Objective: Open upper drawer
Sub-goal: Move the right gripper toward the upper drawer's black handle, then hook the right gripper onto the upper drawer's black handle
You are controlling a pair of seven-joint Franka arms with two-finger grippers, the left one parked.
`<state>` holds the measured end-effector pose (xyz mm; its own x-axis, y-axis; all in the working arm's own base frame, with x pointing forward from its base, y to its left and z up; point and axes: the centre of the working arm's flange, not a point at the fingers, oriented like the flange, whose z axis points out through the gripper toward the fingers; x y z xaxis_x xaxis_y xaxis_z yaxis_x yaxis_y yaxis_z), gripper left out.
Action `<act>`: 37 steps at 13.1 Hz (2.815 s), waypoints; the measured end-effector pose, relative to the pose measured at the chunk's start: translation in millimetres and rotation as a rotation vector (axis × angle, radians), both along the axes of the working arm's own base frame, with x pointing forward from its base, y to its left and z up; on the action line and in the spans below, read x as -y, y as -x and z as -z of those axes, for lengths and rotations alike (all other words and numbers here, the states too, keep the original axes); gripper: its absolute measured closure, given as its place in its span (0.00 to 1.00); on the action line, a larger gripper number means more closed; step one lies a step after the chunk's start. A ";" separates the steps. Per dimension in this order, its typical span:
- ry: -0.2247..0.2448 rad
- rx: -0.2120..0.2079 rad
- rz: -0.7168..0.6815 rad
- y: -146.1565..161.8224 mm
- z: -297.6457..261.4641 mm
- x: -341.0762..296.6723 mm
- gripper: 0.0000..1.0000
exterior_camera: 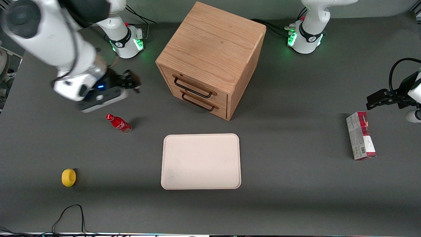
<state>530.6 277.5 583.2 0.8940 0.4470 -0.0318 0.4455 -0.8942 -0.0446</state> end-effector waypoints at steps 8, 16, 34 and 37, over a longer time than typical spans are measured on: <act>-0.036 -0.061 -0.239 32.8 28.8 -96.6 0.00; -0.115 -0.216 -0.251 7.5 144.0 -116.9 0.00; -0.097 -0.126 -0.340 -9.4 176.1 -99.6 0.00; -0.097 -0.101 -0.346 -35.8 173.1 -69.4 0.00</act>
<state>566.4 346.9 410.1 0.6841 0.7273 -0.0550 0.7096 -0.6811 -0.1807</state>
